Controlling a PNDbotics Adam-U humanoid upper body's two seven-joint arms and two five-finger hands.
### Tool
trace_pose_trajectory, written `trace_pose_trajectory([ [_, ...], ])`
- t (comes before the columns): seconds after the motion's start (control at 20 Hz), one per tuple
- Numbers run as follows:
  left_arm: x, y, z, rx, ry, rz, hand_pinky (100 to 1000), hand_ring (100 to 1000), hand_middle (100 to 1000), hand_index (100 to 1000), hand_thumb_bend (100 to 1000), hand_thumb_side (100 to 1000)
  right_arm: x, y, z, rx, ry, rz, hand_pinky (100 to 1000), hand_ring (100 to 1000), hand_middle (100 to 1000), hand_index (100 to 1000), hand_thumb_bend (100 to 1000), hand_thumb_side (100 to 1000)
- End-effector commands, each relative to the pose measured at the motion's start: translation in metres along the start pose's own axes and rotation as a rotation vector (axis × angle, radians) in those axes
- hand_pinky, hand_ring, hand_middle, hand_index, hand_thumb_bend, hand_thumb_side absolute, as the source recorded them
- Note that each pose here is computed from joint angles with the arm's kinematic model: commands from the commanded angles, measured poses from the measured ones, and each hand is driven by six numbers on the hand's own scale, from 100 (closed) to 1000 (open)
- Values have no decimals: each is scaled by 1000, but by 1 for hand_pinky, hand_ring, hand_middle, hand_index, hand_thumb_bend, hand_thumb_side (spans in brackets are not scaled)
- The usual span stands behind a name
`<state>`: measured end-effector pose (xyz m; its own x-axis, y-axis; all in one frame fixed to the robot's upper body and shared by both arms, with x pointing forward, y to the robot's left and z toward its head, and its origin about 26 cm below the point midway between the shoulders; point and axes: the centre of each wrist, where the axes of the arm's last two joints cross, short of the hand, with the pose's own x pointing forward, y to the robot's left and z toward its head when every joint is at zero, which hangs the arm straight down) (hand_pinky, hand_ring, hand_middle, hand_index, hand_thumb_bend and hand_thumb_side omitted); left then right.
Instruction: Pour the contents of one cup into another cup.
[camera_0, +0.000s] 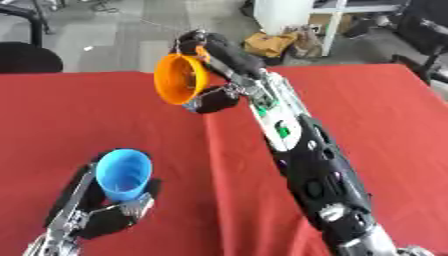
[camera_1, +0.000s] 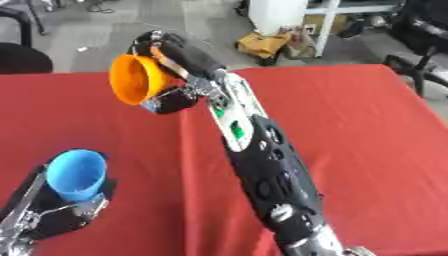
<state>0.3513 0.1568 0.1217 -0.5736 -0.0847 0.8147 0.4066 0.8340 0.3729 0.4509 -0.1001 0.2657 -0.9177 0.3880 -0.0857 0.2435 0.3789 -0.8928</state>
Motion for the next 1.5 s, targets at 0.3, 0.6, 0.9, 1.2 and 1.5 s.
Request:
trace_pose_trajectory([
  [0.3,6,1,-8,-13,-27,-11,472,457,456,677,169,100,22,-10,-22,11,-135,108,712,506,258,592,262,100],
  [0.6,5,2,-9,-2,-26,-6,472,457,456,677,164,100,31,-9,-25,17,-188,165,709,507,271,595,268,100],
  [0.9,7,3,-9,5,-30,2,472,457,456,677,163,100,37,-10,-27,23,-221,237,702,507,295,599,279,100],
  [1.2,7,4,-10,22,-30,9,472,457,456,677,161,100,40,-12,-28,16,-242,310,698,507,313,603,283,100],
  [1.5,8,5,-10,30,-31,13,473,458,457,678,159,100,43,-13,-29,8,-260,363,695,507,333,605,287,100],
])
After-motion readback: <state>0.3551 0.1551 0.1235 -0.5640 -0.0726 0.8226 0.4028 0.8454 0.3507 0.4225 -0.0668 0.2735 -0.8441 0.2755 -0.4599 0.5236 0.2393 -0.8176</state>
